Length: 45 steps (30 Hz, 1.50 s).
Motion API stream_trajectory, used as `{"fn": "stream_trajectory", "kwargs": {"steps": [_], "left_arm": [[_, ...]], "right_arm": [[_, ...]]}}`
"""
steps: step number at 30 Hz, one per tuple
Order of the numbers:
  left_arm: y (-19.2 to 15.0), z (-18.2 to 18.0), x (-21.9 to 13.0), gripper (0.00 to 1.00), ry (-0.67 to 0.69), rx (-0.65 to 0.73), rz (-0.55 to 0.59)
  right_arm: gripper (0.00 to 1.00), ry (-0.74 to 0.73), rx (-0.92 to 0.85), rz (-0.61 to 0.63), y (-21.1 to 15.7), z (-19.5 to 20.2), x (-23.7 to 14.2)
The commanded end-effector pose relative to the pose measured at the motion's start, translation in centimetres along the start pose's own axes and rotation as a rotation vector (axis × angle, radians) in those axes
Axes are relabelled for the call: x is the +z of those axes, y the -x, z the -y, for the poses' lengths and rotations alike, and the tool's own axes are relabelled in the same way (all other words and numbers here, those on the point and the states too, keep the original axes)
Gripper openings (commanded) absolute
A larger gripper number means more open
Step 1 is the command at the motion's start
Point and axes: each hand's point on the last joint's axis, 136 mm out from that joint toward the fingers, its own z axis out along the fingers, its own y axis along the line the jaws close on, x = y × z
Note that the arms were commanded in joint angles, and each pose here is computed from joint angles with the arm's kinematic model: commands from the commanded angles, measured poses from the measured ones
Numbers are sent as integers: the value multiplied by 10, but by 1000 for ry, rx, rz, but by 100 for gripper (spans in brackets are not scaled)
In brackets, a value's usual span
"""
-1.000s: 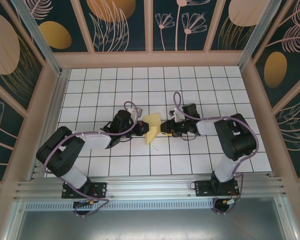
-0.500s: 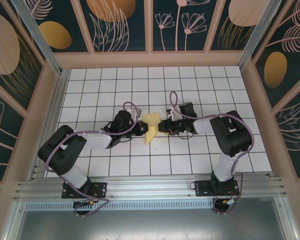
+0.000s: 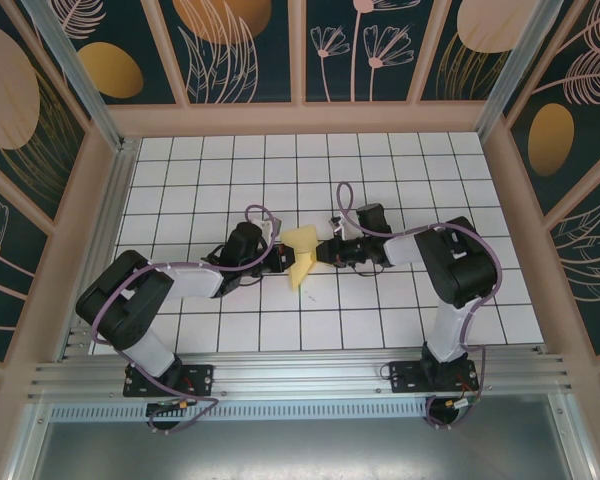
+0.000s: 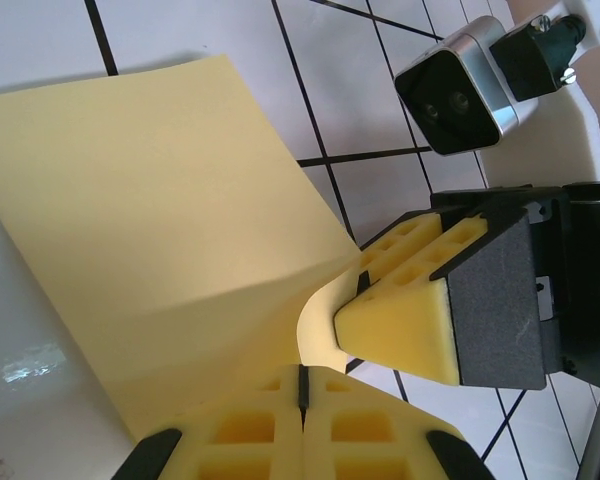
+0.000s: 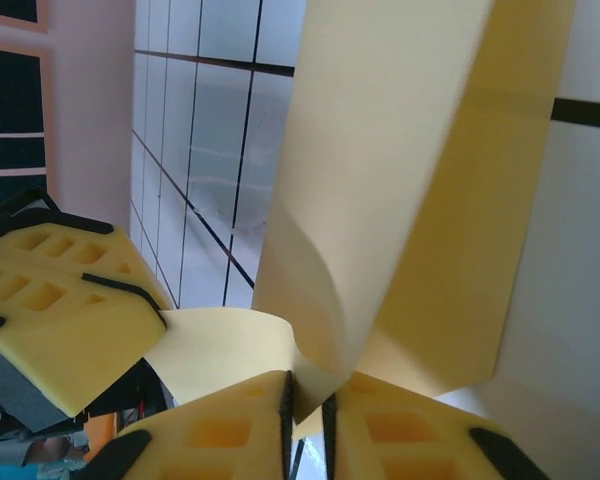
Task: Fold a paper plane with a square sheet of paper (pick it up from the middle)
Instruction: Fourth fold the wing at the center of the table.
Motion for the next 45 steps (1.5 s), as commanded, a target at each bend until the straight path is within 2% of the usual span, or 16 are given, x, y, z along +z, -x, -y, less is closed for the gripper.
{"fn": "stream_trajectory", "kwargs": {"steps": [1, 3, 8, 12, 18, 23, 29, 38, 45], "left_arm": [[-4, -13, 1, 1, 42, -18, -4], [-1, -14, 0, 7, 59, -20, 3], [16, -17, -12, 36, 134, -54, 70], [26, -11, -29, 43, 134, -89, 133], [11, 11, -41, 38, 40, -149, 164], [-13, 25, -20, 32, 14, -145, 97], [-23, 33, 3, 28, -7, -135, 64], [-30, 35, 22, 24, -2, -74, 33], [-44, 18, 36, 16, 81, -52, -14]], "right_arm": [[11, 24, -16, 1, 6, -5, 6], [6, 11, 2, 1, 6, -3, 7], [0, -68, 56, 41, 7, 5, 6], [0, -166, 103, 83, 2, 11, -3], [0, -298, 194, 145, -15, 19, -21], [0, -376, 263, 175, -25, 22, -31], [0, -435, 309, 197, -21, 22, -37], [0, -434, 361, 177, -20, 18, -34], [0, -444, 406, 165, -18, 13, -35]]}}
